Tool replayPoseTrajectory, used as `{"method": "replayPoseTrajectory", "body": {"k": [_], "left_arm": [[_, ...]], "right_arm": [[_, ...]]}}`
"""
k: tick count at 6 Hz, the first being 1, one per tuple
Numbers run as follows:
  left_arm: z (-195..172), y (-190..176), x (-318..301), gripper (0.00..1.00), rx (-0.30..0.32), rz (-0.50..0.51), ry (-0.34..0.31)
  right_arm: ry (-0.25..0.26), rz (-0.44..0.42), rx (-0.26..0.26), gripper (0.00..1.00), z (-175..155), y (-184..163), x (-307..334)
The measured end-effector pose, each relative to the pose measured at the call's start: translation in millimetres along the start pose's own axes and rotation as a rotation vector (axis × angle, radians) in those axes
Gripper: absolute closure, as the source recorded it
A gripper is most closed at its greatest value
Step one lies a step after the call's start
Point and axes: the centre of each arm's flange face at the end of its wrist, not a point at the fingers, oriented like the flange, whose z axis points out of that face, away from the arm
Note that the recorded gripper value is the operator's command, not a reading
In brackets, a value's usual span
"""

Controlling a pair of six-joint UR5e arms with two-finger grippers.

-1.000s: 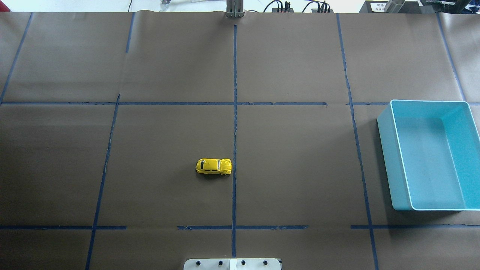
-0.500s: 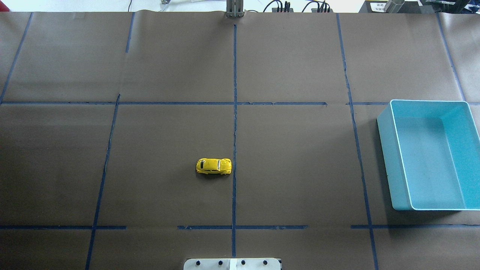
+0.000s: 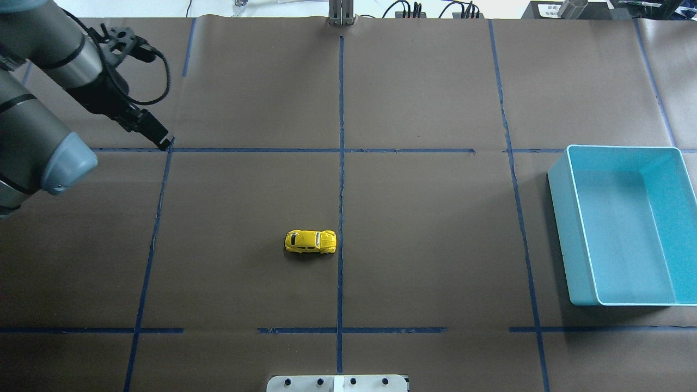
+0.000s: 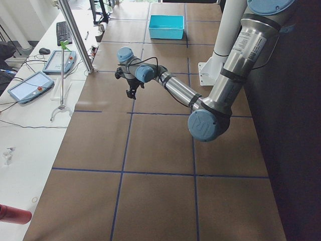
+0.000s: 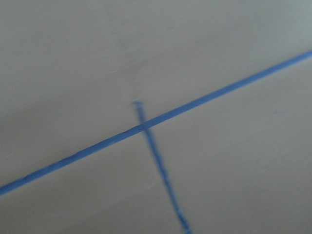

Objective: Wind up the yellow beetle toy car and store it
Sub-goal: 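Move the left gripper over the yellow beetle toy car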

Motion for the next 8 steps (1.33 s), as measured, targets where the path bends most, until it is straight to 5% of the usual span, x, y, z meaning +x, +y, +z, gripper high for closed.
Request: {"method": "replayPoseTrajectory", "body": {"k": [6, 8], "left_arm": [[0, -79, 253, 0.0, -0.044, 0.243, 0.039], [20, -83, 336, 0.0, -0.118, 0.299, 0.061]], "right_arm": [[0.002, -0.03, -0.004, 0.0, 0, -12, -15], [0.002, -0.035, -0.002, 0.0, -1, -14, -17]]}}
